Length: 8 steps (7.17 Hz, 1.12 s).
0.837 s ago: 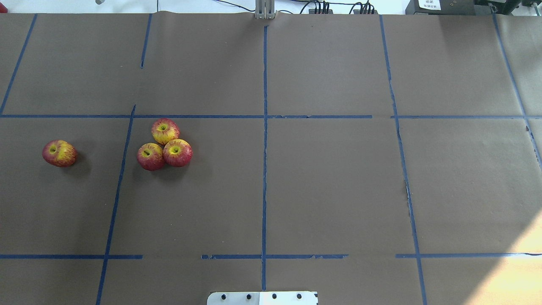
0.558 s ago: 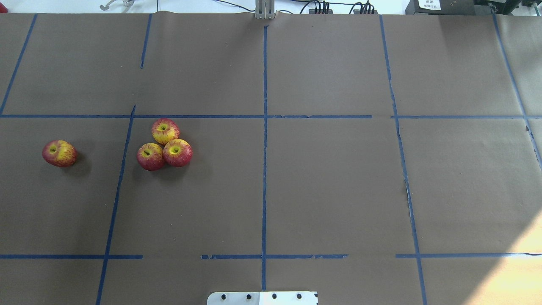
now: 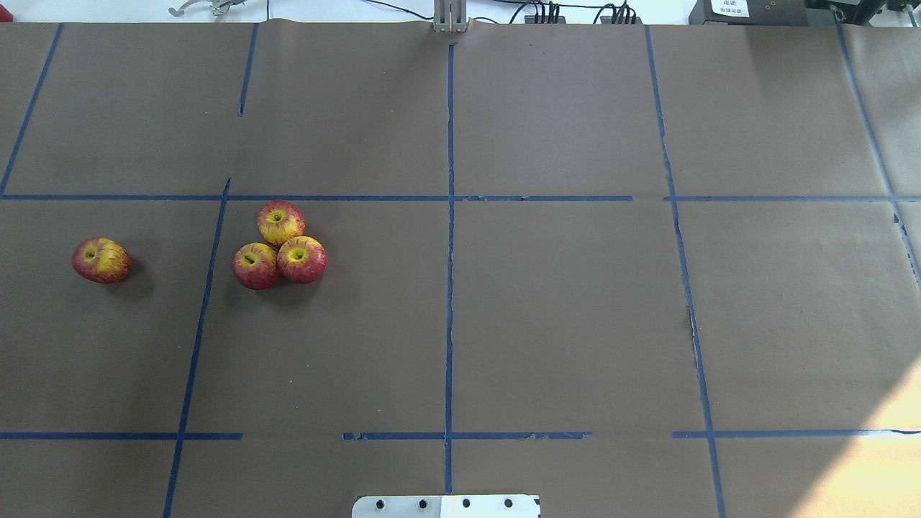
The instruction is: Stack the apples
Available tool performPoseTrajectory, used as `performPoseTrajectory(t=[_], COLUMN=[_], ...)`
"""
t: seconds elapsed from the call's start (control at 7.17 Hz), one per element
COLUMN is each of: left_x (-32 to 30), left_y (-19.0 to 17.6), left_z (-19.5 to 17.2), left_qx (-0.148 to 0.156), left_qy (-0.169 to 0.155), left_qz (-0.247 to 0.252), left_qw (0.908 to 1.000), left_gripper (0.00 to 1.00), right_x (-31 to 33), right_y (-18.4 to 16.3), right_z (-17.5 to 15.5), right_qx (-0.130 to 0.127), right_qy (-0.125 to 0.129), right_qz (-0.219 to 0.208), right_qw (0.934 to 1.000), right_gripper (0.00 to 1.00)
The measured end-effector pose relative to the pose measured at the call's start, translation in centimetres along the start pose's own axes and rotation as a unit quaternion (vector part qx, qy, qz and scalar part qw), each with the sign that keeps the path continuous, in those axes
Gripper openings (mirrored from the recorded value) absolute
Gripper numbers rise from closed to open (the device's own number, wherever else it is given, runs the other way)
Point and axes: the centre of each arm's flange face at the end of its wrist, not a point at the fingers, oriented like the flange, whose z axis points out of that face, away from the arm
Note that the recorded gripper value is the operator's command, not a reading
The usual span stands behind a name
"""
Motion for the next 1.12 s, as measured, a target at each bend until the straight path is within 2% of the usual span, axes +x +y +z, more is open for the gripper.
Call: performPoseTrajectory(t=[0.14, 0.28, 0.56, 0.84, 1.12], left_x=[0.7, 3.0, 12.0, 20.1, 23.4], left_y=[0.0, -0.9, -3.4, -3.9, -3.8], left_z=[0.6, 2.0, 6.9, 11.8, 14.3], left_qx=[0.005, 0.004, -0.001, 0.014, 0.028], left_qy=[0.016, 0.048, 0.089, 0.087, 0.073], left_qz=[0.005, 0.002, -0.042, -0.108, -0.133], left_qw=[0.9999, 0.9988, 0.9951, 0.9902, 0.9880], left_gripper=[1.00, 1.00, 1.00, 1.00, 1.00], right_x=[0.0, 0.0, 0.0, 0.0, 0.0], right_y=[0.0, 0.0, 0.0, 0.0, 0.0], right_z=[0.0, 0.0, 0.0, 0.0, 0.0], right_qx=[0.000, 0.000, 0.000, 0.000, 0.000], right_qy=[0.000, 0.000, 0.000, 0.000, 0.000], right_qz=[0.000, 0.000, 0.000, 0.000, 0.000], right_qw=[1.0000, 1.0000, 1.0000, 1.0000, 1.0000], right_gripper=[1.00, 1.00, 1.00, 1.00, 1.00])
